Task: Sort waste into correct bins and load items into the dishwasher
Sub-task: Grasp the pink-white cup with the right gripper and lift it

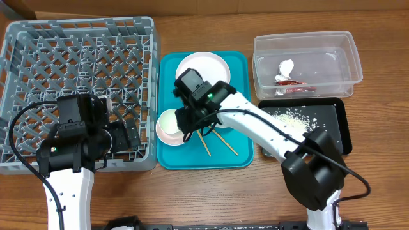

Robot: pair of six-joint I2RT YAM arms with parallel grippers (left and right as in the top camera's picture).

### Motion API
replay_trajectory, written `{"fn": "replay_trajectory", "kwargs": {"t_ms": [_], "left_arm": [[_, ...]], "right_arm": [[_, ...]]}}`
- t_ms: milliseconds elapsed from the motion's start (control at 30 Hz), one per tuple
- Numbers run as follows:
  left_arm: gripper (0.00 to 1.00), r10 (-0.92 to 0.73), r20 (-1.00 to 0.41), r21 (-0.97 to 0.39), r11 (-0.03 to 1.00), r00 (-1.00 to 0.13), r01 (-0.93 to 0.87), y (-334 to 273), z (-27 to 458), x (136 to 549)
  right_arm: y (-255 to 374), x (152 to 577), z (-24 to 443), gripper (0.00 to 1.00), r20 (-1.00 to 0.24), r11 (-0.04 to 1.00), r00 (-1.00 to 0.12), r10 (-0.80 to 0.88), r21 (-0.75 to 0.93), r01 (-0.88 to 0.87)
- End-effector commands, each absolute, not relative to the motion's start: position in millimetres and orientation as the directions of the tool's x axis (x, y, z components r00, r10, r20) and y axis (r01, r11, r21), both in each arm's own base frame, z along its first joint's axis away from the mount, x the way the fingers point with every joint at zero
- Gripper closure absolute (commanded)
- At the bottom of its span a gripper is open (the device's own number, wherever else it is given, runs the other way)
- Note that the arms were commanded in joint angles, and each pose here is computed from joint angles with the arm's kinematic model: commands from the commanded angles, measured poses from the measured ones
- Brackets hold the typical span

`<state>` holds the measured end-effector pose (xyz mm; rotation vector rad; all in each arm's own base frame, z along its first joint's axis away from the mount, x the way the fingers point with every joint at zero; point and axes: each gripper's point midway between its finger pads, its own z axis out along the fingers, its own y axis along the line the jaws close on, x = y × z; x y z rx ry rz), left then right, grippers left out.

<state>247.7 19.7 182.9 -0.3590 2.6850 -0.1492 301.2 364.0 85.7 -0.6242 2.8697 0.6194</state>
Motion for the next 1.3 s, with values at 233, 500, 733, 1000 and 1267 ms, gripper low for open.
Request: {"fn": "replay_trajectory", "kwargs": {"t_ms": [233, 500, 733, 1000, 1267], "left_arm": [[0.0, -0.266, -0.423, -0.163, 0.963, -0.866, -0.216, 20.7, 191.7, 252.0], [0.0, -0.265, -0.423, -0.163, 0.963, -0.866, -0.215, 20.6, 191.8, 252.1], [0.0, -0.264, -0.43, -0.173, 0.963, -0.864, -0.208, 18.8, 192.9, 254.1], [0.0, -0.243, -0.467, -0.358, 0.931, -0.85, -0.07, -17.3, 207.0, 270.4], [0.0, -0.129, -0.533, -0.563, 0.792, -0.836, 0.237, -85.0, 231.7, 291.7]], "right_arm": [[360.8, 309.8, 67.0, 0.88, -0.196, 0.874, -0.933, -0.301, 0.334, -0.352], [352.7, 323.1, 83.0, 0.96, -0.215, 0.879, -0.937, -0.274, 0.341, -0.335], [323.9, 356.5, 164.9, 0.96, -0.341, 0.872, -0.924, -0.173, 0.384, -0.305], [261.0, 370.0, 225.4, 0.96, -0.37, 0.865, -0.928, -0.03, 0.455, -0.21], [267.3, 344.3, 236.6, 0.96, -0.183, 0.701, -0.982, -0.053, 0.693, -0.167]]}}
